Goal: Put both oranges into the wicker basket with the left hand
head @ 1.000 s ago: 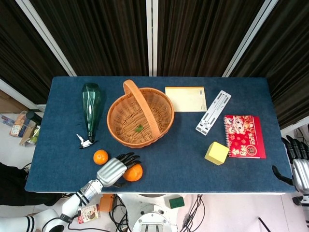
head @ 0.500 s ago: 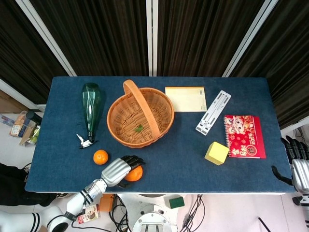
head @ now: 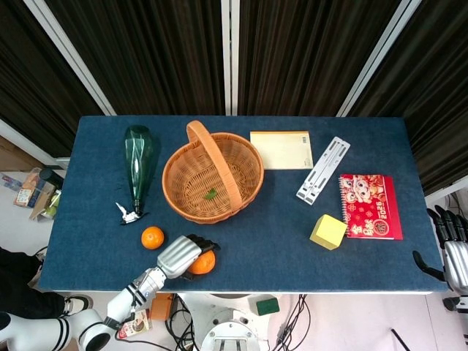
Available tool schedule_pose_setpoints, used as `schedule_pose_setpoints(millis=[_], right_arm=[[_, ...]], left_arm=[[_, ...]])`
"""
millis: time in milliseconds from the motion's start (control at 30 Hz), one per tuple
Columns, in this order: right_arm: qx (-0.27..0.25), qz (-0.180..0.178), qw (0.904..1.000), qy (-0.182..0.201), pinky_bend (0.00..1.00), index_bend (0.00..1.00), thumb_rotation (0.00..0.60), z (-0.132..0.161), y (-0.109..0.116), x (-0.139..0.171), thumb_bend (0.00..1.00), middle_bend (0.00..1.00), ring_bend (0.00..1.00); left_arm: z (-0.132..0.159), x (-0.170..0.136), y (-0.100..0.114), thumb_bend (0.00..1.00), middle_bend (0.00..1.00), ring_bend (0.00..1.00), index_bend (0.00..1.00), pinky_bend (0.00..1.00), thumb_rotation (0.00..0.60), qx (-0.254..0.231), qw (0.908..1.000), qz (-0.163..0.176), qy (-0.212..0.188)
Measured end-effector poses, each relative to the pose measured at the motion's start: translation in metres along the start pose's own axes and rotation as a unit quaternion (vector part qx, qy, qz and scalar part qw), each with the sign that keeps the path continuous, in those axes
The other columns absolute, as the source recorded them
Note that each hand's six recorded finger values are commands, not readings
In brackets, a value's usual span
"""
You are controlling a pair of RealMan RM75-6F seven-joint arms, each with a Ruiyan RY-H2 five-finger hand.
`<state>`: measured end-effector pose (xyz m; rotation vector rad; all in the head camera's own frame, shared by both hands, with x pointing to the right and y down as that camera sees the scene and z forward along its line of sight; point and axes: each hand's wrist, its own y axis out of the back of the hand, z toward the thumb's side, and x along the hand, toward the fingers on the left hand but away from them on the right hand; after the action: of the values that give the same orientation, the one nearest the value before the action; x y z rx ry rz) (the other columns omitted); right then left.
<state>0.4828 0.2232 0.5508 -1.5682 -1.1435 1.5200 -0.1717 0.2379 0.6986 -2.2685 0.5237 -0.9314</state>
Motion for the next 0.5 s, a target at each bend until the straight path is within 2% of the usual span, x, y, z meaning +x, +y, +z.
schedule_pose_setpoints(millis=[100, 267, 367, 500], right_arm=[[0.001, 0.002, 1.0, 0.0, 0.0, 0.0, 0.6, 0.0, -0.001, 0.0, 0.32, 0.0, 0.0], [0.001, 0.001, 1.0, 0.0, 0.0, 0.0, 0.6, 0.001, -0.001, 0.0, 0.32, 0.0, 0.0], [0.0, 0.0, 1.0, -0.001, 0.0, 0.0, 0.6, 0.0, 0.0, 0.0, 0.32, 0.0, 0.0], [0.002, 0.001, 1.0, 0.0, 0.0, 0.0, 0.6, 0.001, -0.001, 0.0, 0.32, 0.0, 0.0]], left_arm=[[0.002, -0.003, 0.006, 0.25, 0.47, 0.46, 0.39, 0.45, 0.6, 0.004, 0.9998, 0.019, -0.003], [0.008, -0.011, 0.019, 0.26, 0.47, 0.46, 0.38, 0.45, 0.6, 0.013, 0.9991, 0.038, -0.01], [0.01, -0.02, 0.035, 0.26, 0.47, 0.46, 0.38, 0.45, 0.6, 0.025, 0.9983, 0.052, -0.01], [0.007, -0.034, 0.074, 0.25, 0.47, 0.46, 0.38, 0.45, 0.6, 0.055, 0.9944, 0.09, 0.004]])
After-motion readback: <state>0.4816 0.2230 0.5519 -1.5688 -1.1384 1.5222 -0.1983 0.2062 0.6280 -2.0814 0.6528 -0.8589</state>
